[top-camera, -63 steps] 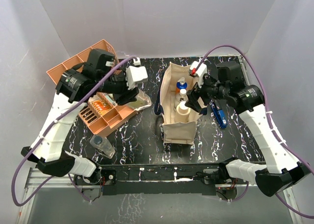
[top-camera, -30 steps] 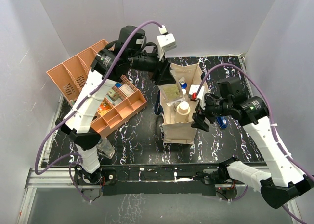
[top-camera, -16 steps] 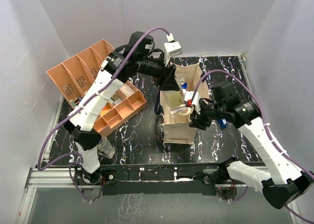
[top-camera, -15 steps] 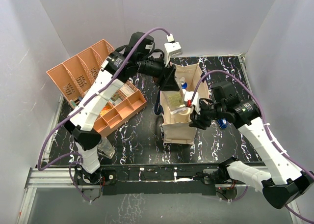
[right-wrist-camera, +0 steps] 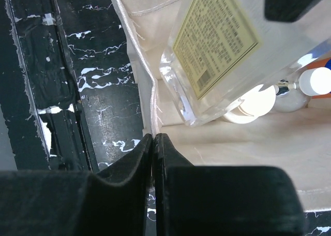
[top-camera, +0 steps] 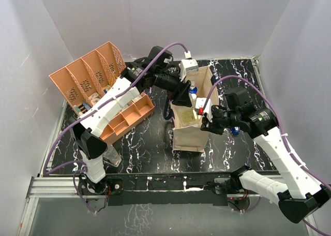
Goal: Place the personal care products into the canvas bag
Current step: Place the care product in the canvas bag.
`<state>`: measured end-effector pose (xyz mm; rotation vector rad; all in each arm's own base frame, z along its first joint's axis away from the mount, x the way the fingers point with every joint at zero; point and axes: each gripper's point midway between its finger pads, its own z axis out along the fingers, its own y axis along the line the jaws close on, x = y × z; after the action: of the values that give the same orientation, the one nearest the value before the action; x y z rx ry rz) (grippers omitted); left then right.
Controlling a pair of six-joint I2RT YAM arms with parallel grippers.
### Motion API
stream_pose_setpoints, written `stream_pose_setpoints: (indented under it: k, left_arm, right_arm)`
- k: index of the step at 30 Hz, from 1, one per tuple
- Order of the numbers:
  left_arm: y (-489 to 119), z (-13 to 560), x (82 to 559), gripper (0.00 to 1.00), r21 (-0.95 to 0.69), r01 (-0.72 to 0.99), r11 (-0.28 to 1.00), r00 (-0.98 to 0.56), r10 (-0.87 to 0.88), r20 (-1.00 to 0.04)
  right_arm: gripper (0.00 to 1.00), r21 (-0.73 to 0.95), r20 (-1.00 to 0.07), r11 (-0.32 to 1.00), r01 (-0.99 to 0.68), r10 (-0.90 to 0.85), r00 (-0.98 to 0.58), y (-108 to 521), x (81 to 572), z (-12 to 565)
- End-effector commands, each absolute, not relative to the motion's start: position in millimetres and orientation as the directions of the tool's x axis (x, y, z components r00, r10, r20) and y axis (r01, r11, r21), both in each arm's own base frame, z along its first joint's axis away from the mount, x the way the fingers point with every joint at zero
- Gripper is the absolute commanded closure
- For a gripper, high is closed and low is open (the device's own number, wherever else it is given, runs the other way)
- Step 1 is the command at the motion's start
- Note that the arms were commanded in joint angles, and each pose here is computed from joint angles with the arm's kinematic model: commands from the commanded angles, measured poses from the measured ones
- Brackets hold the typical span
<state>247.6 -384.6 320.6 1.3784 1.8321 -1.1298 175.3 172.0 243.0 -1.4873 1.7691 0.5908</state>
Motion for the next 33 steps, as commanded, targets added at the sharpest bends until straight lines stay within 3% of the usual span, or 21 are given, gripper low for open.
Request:
stream_pose_setpoints:
  k: [1,33]
  left_arm:
    - [-385.8,383.9,217.8,1.00,-0.170,0.985,-0.028,-0.151,0.330,-0.932]
    - [-426.1,286.5,243.1,1.00,-0.203,0.979,0.018,-0.186,0.483,-0.855]
  right_arm:
    - [0.92,-0.151,-0.797,0.231,-0.961,-0.604,-0.020,173.5,176.5,254.3]
    - [0.92,-0.181,-0.827,0.227,-0.957,-0.562,0.023,175.5,169.0,250.2]
